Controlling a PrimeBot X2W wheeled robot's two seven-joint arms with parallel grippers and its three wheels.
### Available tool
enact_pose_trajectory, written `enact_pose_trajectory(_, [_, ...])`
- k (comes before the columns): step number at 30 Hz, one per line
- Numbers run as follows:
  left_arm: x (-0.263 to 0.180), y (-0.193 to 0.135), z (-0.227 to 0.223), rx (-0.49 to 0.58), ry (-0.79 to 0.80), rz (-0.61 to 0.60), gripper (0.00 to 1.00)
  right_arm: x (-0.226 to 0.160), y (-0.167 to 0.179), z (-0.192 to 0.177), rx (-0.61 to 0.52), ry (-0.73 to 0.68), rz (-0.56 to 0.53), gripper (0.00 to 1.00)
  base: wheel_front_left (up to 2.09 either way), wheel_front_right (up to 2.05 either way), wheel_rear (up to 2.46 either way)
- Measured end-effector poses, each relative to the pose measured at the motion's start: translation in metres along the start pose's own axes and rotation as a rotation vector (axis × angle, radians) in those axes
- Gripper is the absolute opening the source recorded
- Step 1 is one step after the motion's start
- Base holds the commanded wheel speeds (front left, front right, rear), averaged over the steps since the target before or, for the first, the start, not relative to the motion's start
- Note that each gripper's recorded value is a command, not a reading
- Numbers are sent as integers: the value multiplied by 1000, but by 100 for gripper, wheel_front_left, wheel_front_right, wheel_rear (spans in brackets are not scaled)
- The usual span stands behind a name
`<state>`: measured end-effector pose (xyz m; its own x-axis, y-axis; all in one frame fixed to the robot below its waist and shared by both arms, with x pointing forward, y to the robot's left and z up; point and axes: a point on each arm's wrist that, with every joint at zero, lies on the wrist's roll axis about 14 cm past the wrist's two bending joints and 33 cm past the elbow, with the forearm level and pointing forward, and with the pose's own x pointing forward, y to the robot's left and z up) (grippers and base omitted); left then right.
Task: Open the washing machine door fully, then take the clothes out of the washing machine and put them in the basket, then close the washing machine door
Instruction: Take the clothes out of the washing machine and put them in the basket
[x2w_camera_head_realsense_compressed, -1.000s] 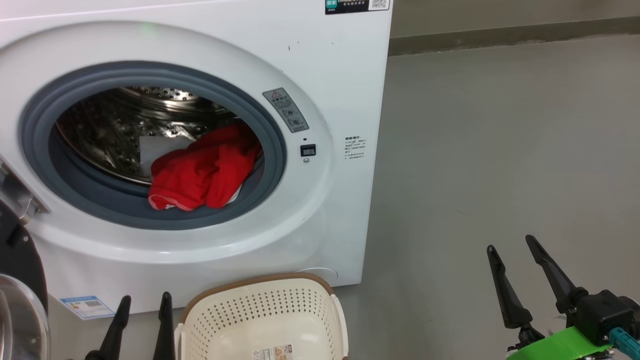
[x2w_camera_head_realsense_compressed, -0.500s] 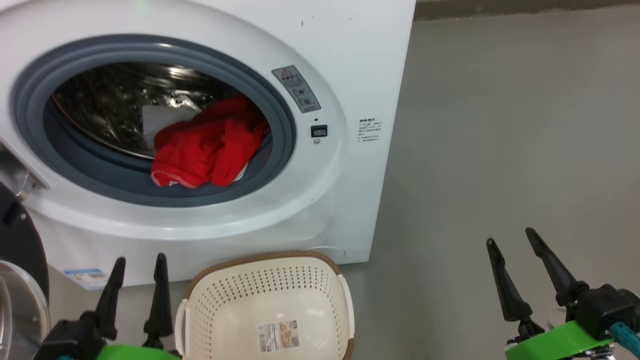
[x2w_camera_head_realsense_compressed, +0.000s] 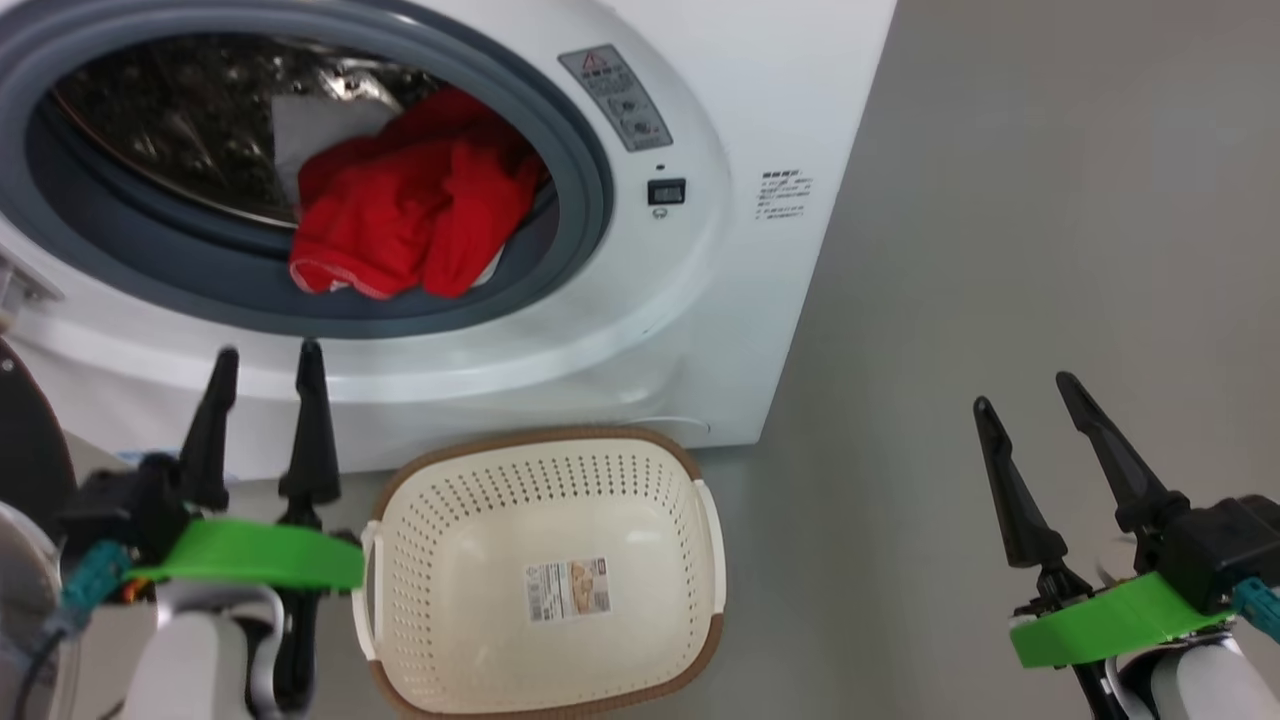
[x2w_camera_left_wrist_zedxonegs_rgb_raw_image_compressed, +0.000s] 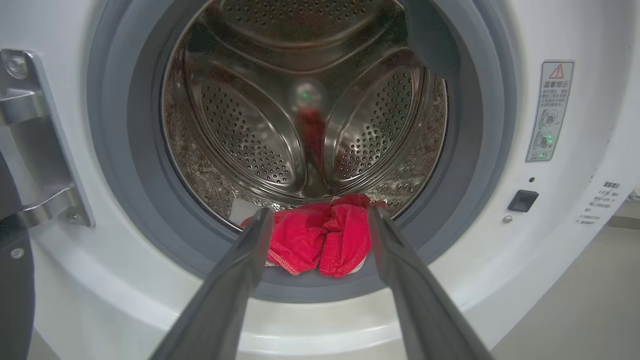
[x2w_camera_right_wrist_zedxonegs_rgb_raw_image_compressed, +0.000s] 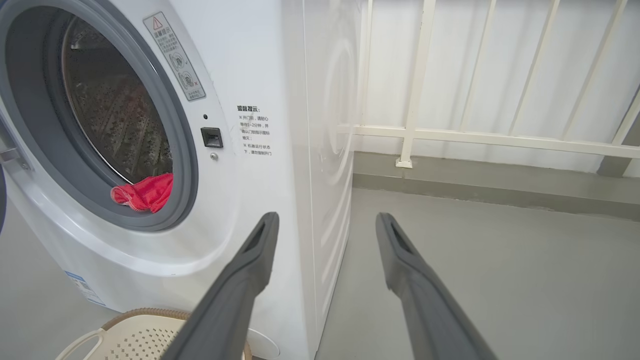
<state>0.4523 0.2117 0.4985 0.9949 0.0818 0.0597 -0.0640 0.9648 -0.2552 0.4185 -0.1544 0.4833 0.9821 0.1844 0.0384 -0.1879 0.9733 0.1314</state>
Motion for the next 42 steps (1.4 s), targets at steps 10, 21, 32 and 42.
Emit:
enact_pose_trajectory(10, [54, -5, -21, -37, 38, -15, 100, 30, 0, -16, 11, 14, 17, 100, 0, 0, 0])
enact_pose_trajectory(21, [111, -12, -49, -7, 97, -47, 100, 40, -15, -43, 9, 69, -7, 100, 0, 0, 0])
enact_pose_trajectory(32, [159, -8, -99, 25, 299, -40, 100, 47, -25, -68, 38, 116, -32, 100, 0, 0, 0])
enact_pose_trajectory(42, [166, 10, -141, 158, 575, 24, 100, 47, -22, -80, 78, 148, -30, 100, 0, 0, 0])
